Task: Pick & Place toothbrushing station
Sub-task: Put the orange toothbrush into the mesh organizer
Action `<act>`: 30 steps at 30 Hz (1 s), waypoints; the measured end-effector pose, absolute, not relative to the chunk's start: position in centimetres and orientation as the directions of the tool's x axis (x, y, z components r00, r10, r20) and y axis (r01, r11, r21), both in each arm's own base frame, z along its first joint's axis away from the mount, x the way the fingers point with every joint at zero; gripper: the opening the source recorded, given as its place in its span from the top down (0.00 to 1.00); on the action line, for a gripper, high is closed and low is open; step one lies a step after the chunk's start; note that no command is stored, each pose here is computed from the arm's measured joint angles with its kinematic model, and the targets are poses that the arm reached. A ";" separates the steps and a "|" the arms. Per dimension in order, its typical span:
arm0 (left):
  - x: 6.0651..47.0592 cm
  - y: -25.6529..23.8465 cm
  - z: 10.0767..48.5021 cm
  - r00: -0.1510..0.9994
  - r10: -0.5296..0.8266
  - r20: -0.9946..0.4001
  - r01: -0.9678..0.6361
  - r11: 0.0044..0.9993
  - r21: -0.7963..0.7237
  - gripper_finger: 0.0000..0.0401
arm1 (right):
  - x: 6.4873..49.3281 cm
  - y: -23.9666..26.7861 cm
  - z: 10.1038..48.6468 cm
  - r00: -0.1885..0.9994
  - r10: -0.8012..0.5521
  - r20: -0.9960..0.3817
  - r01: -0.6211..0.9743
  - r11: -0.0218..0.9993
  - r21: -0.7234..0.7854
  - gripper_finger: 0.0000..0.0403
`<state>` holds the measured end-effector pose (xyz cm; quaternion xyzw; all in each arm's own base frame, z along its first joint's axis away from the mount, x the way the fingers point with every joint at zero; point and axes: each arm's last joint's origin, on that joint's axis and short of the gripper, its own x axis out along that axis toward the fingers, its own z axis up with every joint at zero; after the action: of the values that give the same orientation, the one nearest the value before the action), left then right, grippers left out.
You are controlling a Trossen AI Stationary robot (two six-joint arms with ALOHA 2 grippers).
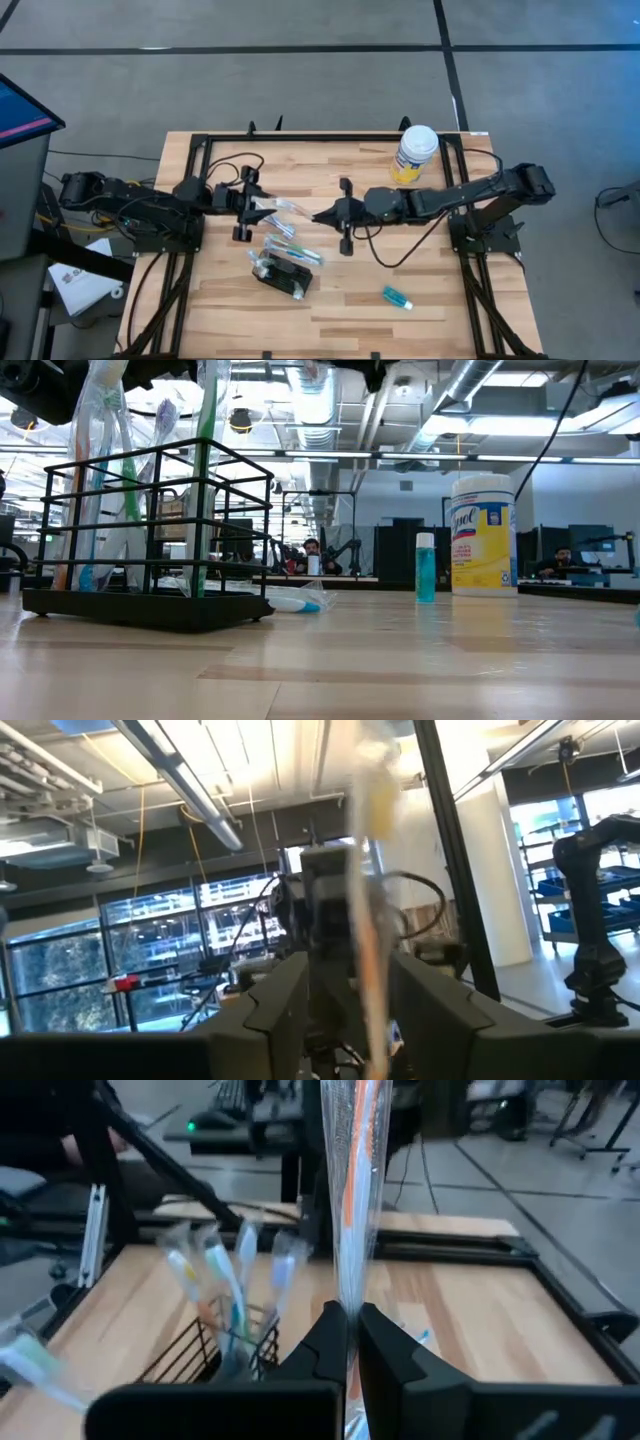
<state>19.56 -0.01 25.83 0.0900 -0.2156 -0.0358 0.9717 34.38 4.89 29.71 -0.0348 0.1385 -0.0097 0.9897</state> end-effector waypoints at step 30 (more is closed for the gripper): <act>24.7 0.1 26.7 0.917 -0.111 0.382 0.040 0.981 0.189 0.63 | 34.7 4.5 29.8 0.969 -0.039 -0.243 0.020 0.997 -0.079 0.99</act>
<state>24.70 0.07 26.70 0.0889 -0.1997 -0.0387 0.9750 34.68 4.46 29.79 -0.0382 0.1229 -0.0148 0.9916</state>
